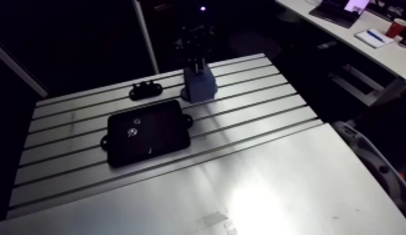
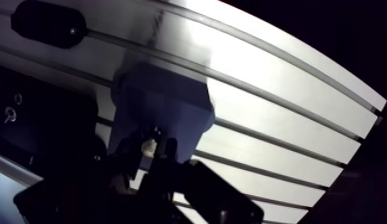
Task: Pick up the M10 bolt and insert it into the hex recess until seated.
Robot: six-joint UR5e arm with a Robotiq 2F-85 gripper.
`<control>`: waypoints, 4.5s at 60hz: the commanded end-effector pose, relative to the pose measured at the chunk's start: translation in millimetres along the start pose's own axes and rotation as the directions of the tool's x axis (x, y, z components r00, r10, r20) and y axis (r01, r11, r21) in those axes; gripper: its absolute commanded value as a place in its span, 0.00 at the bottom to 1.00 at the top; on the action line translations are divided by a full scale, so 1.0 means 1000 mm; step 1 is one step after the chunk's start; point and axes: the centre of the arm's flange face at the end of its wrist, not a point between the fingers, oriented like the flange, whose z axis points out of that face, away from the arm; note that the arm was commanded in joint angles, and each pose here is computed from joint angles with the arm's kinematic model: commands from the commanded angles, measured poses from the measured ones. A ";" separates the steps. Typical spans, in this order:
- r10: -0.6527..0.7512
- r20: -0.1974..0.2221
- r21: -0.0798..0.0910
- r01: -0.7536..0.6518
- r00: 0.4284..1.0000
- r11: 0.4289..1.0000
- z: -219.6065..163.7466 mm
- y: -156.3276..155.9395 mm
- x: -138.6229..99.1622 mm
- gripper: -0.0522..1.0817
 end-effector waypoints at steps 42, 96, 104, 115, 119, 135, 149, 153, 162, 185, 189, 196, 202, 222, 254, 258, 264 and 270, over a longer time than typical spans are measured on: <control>-0.138 0.008 0.014 0.138 0.990 0.990 0.004 -0.004 -0.002 0.71; -0.221 -0.004 0.004 0.221 0.975 0.975 0.000 -0.013 -0.002 0.27; -0.209 -0.014 -0.005 0.209 0.978 0.978 -0.005 -0.012 -0.001 0.16; -0.164 -0.064 -0.030 0.162 0.984 0.986 -0.028 -0.012 -0.001 0.15; -0.141 -0.074 -0.032 0.139 0.987 0.990 -0.034 -0.011 -0.003 0.15; 0.033 -0.080 -0.026 -0.035 0.996 0.999 -0.042 -0.009 -0.004 0.27; 0.229 -0.043 0.010 -0.229 0.972 0.973 -0.040 -0.010 -0.001 0.88; 0.273 -0.039 0.019 -0.272 0.961 0.962 -0.038 -0.008 0.001 0.97; 0.333 -0.019 0.022 -0.333 0.943 0.943 -0.036 -0.006 0.004 1.00; 0.336 0.071 0.038 -0.339 0.939 0.940 -0.025 -0.004 0.005 1.00; 0.335 0.083 0.040 -0.339 0.939 0.940 -0.024 -0.005 0.004 1.00; 0.334 0.083 0.037 -0.337 0.939 0.941 -0.022 -0.006 0.002 1.00; 0.336 0.081 0.037 -0.340 0.938 0.940 -0.020 -0.007 0.001 1.00; 0.328 0.063 0.032 -0.331 0.942 0.943 -0.009 -0.008 0.003 1.00; 0.318 0.054 0.030 -0.320 0.947 0.947 0.001 -0.006 0.004 1.00; 0.318 0.054 0.031 -0.320 0.947 0.947 0.001 -0.006 0.004 1.00; 0.317 0.057 0.031 -0.319 0.947 0.947 0.002 -0.006 0.004 1.00; 0.314 0.058 0.032 -0.317 0.948 0.948 0.002 -0.006 0.004 1.00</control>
